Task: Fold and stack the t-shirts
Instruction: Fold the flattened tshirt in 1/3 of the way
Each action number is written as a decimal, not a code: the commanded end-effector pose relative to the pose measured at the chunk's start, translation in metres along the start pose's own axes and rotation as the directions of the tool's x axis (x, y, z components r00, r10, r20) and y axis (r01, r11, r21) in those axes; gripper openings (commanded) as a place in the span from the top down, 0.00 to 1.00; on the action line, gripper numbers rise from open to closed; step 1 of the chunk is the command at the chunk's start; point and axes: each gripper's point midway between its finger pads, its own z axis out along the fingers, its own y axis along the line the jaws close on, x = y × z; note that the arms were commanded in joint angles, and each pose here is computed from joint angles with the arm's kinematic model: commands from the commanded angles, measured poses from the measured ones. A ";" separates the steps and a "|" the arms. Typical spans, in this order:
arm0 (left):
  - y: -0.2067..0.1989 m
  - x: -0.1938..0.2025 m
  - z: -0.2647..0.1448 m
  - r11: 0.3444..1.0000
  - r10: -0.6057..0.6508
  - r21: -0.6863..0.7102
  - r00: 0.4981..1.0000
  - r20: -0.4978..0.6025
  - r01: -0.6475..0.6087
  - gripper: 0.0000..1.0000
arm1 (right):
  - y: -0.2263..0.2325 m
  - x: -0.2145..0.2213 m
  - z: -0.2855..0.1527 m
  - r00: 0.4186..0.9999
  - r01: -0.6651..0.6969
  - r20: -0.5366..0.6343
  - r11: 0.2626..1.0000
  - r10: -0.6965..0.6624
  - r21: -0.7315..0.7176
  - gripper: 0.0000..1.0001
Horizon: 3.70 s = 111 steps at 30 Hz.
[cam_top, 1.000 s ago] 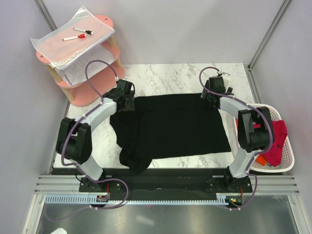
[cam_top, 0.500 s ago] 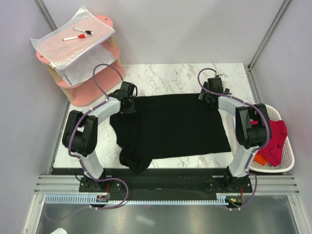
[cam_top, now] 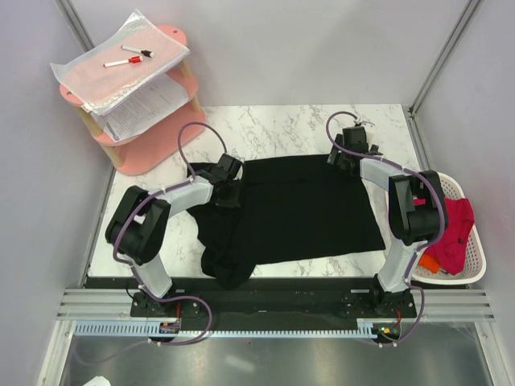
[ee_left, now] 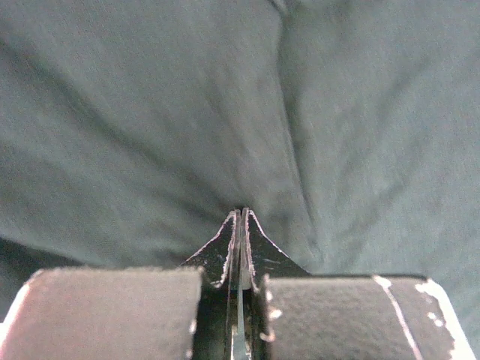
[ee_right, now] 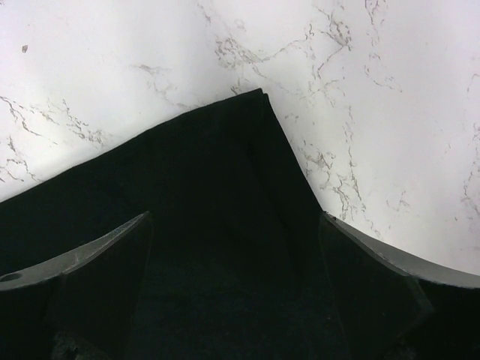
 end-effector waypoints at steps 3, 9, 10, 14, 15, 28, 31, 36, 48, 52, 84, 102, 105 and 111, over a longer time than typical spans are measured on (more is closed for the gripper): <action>0.012 -0.037 -0.056 0.997 -0.055 -0.046 0.980 0.191 0.065 0.98 | 0.023 -0.040 -0.023 0.995 -0.007 0.096 0.993 0.019 -0.119 0.03; 0.060 -0.055 -0.070 0.970 -0.111 -0.190 0.973 0.200 0.150 0.98 | 0.065 -0.028 -0.054 0.993 0.086 0.101 0.961 -0.061 -0.264 0.55; 0.065 -0.054 -0.069 0.965 -0.124 -0.204 0.973 0.193 0.163 0.98 | 0.071 -0.025 -0.058 0.991 0.106 0.102 0.957 -0.081 -0.271 1.00; 0.069 -0.033 -0.058 0.962 -0.169 -0.193 0.977 0.128 0.192 0.98 | 0.100 0.000 -0.067 0.980 0.199 0.070 0.929 -0.186 -0.311 1.00; 0.068 -0.027 -0.058 0.962 -0.175 -0.189 0.978 0.117 0.195 0.98 | 0.106 0.011 -0.069 0.975 0.222 0.047 0.919 -0.219 -0.325 1.00; 0.064 0.052 -0.056 0.947 -0.280 -0.161 0.960 0.004 0.277 0.98 | 0.138 0.048 -0.019 0.962 0.231 -0.056 0.903 -0.269 -0.362 1.00; 0.069 0.059 -0.040 0.938 -0.288 -0.211 0.957 -0.040 0.274 0.98 | 0.142 0.051 -0.003 0.960 0.235 -0.067 0.909 -0.273 -0.343 1.00; 0.078 0.062 -0.015 0.924 -0.295 -0.282 0.951 -0.092 0.260 0.98 | 0.133 0.054 0.017 0.950 0.269 -0.087 0.928 -0.300 -0.259 1.00; 0.131 -0.004 -0.015 0.855 -0.342 -0.420 0.940 -0.019 0.303 0.98 | 0.108 0.022 0.053 0.964 0.228 -0.114 0.967 -0.241 -0.115 1.00; 0.158 -0.029 -0.021 0.829 -0.361 -0.448 0.932 0.030 0.335 0.98 | 0.103 0.019 0.062 0.968 0.204 -0.123 0.973 -0.217 -0.111 1.00; 0.060 0.000 -0.010 0.953 -0.216 -0.233 0.974 -0.068 0.195 0.98 | 0.150 -0.010 -0.019 0.969 0.214 -0.039 0.910 -0.243 -0.356 1.00; 0.100 0.017 0.015 0.905 -0.298 -0.351 0.948 -0.113 0.242 0.98 | 0.116 0.076 0.004 0.908 0.251 -0.262 0.927 -0.325 -0.280 1.00; 0.115 0.010 0.012 0.885 -0.319 -0.385 0.943 -0.095 0.261 0.98 | 0.114 0.084 0.013 0.901 0.256 -0.284 0.931 -0.328 -0.262 1.00; 0.136 -0.005 0.014 0.861 -0.343 -0.423 0.936 -0.075 0.281 0.98 | 0.114 0.081 0.016 0.906 0.253 -0.279 0.935 -0.319 -0.247 1.00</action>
